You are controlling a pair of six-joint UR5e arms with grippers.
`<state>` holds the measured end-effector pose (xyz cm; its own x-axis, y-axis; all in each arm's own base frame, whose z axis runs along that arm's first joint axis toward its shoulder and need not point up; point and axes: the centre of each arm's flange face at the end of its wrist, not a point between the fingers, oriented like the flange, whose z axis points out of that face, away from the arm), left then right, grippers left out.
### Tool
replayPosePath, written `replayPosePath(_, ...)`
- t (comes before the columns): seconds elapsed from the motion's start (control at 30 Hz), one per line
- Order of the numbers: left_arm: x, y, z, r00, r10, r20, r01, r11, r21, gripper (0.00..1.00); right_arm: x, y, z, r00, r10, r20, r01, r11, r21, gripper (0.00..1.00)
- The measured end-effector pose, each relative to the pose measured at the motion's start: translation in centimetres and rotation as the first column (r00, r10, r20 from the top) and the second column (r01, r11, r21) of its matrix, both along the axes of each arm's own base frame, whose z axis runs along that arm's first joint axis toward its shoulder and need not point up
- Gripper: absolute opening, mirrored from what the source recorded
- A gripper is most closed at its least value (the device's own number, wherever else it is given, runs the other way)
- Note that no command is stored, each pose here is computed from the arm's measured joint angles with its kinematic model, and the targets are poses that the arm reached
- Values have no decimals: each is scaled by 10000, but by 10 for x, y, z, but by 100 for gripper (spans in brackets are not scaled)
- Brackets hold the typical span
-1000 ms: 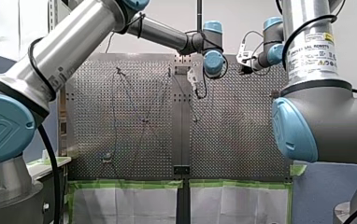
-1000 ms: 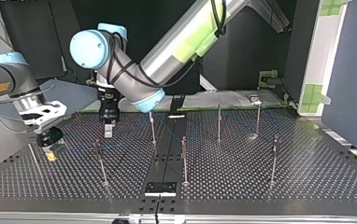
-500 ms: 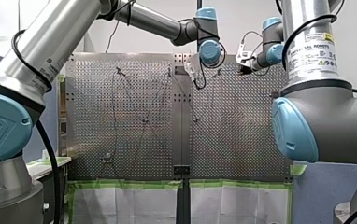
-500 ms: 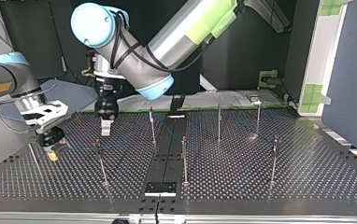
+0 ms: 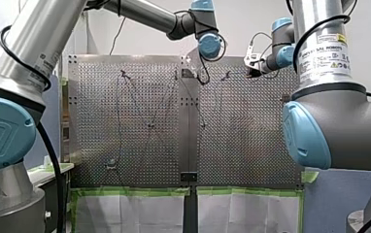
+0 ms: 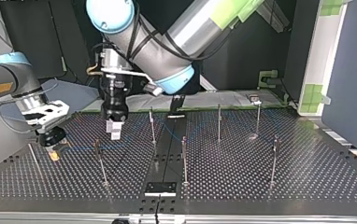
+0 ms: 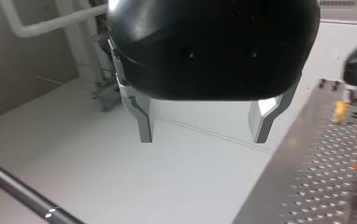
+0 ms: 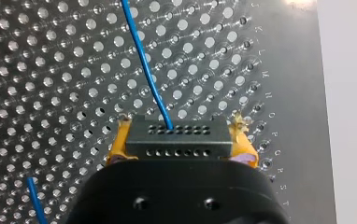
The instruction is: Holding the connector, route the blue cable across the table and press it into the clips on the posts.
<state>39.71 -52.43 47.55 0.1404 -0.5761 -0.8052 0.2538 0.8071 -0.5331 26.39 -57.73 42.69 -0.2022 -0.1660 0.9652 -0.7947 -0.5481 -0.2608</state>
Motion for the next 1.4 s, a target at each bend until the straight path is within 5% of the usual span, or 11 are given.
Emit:
replayPosePath(0.23, -13, 16, 16, 9992, -78, 403, 108, 9971, -747, 100, 0, 0, 0, 10000, 3, 0, -3, 10000, -3, 0)
replayPosePath(0.63, -39, 30, 21, 9956, -377, 856, 539, 9793, -1950, 100, 0, 0, -1, 10000, 3, -1, -3, 10000, 8, 0)
replayPosePath(0.87, -36, 23, -25, 9973, -502, 543, 609, 9745, -2161, 100, 0, -1, -1, 10000, 4, -2, -4, 10000, 16, 0)
replayPosePath(1.4, -48, 9, -145, 9986, -240, -476, 137, 9785, -2060, 100, 1, -1, -4, 10000, 5, -21, -5, 10000, 43, 0)
